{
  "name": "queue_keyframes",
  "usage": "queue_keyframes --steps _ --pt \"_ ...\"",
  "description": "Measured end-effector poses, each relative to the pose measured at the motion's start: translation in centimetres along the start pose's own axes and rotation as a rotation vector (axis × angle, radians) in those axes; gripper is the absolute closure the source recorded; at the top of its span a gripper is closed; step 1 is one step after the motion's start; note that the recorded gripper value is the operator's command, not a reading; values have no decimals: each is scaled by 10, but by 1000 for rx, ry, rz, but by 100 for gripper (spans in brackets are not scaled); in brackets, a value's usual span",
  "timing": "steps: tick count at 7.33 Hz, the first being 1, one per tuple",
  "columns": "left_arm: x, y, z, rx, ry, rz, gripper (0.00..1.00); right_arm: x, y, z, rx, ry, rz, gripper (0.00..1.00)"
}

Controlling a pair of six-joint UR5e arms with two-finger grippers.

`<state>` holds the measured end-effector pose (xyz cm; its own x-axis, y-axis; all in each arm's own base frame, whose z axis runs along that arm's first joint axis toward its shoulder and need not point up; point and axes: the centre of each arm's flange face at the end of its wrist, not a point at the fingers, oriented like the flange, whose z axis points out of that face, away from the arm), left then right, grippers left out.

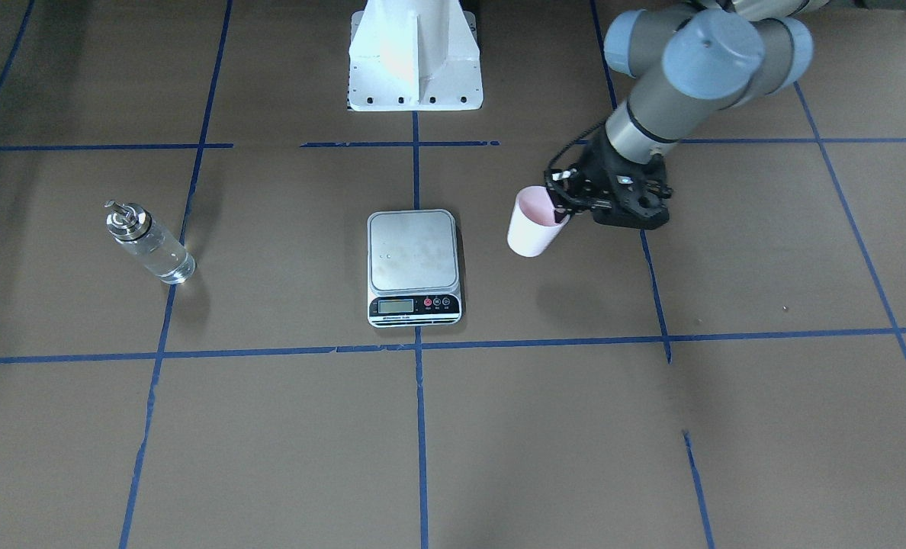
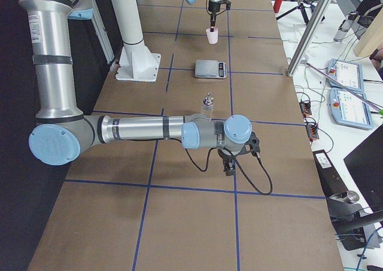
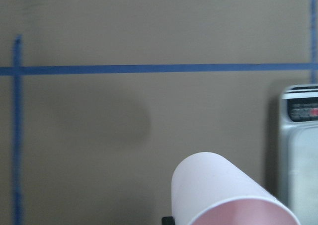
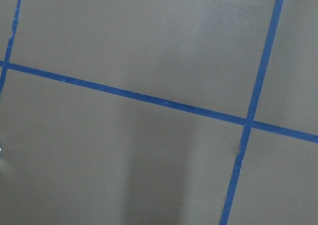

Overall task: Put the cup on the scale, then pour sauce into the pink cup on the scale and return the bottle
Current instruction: 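Carry the pink cup with the left gripper onto the scale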

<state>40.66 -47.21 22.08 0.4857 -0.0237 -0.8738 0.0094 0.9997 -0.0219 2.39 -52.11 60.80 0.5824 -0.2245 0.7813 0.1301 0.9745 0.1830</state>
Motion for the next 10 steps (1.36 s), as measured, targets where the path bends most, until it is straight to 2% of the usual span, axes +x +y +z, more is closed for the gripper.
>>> queue_keyframes --steps 2,4,7,10 --pt "85 15 40 31 -2 -33 100 -1 -1 -1 3 0 -2 0" --pt "126 11 74 27 -32 -41 100 -2 -1 -1 3 0 -3 0" --pt "134 20 99 35 -69 -36 100 -2 -2 -2 4 0 -3 0" --pt "132 21 101 36 -76 -37 93 -4 -2 -3 6 0 -6 0"
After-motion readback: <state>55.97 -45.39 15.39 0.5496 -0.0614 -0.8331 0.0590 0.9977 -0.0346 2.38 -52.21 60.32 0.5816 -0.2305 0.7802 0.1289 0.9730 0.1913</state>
